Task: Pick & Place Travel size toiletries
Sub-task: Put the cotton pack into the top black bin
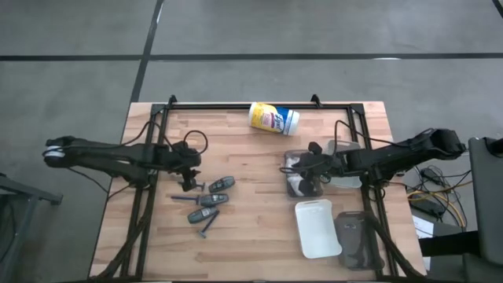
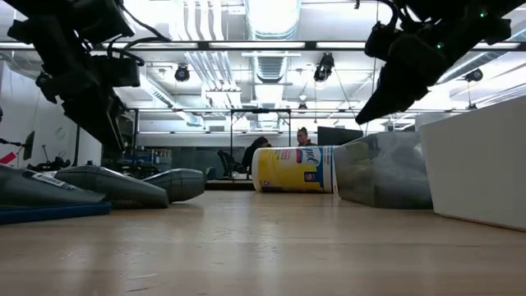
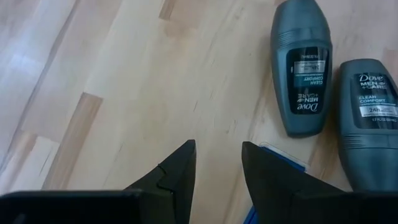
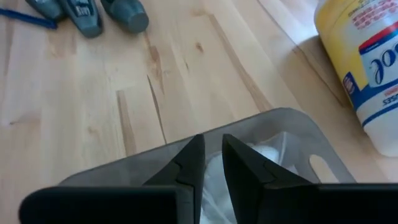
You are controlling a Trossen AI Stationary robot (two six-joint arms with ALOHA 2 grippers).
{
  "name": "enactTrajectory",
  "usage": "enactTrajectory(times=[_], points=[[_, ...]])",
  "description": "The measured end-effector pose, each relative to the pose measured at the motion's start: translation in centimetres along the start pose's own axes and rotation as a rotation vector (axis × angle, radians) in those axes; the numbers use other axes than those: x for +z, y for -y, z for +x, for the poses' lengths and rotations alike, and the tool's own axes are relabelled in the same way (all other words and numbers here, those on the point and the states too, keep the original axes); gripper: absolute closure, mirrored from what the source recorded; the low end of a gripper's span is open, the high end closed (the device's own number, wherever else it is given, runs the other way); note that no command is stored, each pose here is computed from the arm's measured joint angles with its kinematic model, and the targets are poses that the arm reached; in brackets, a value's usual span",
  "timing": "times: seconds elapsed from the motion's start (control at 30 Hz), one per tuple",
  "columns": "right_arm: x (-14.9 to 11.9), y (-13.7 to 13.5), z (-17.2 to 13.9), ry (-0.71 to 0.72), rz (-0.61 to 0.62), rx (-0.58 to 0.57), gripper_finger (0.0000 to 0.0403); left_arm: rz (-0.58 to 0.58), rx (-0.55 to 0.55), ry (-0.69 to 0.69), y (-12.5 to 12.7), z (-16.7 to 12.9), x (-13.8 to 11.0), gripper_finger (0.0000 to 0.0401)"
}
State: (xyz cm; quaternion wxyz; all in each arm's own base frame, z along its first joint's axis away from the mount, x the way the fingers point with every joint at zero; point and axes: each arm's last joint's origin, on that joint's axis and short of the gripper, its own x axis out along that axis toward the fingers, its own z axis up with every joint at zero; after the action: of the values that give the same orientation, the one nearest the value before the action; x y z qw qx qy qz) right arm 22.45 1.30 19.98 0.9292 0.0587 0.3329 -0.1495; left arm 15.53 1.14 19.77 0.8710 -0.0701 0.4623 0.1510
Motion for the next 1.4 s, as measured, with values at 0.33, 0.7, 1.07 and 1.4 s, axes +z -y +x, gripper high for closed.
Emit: enactTrajectory(times=[0.33, 0.7, 1.07, 1.4], points=[[0.8, -0.3, 0.2, 0.019, 0.001, 0.007, 0.0368, 0.178, 0.021, -0.077, 0.4, -1.0, 2.8, 0.0266], [0.9, -0.3, 0.1, 0.022, 0.0, 0.011, 0.0354, 0.524, 0.114, -0.419, 0.5, 0.2, 3.4, 0.0266], [0.8, -0.3, 0.1, 0.021, -0.001, 0.011, 0.0319, 0.629, 0.13, -0.619, 0.6, 2.7, 2.6, 0.0266], [0.8, -0.3, 0.1, 0.021, 0.001, 0.008, 0.0289, 0.584, 0.147, -0.662, 0.4, 2.2, 2.0, 0.0266]])
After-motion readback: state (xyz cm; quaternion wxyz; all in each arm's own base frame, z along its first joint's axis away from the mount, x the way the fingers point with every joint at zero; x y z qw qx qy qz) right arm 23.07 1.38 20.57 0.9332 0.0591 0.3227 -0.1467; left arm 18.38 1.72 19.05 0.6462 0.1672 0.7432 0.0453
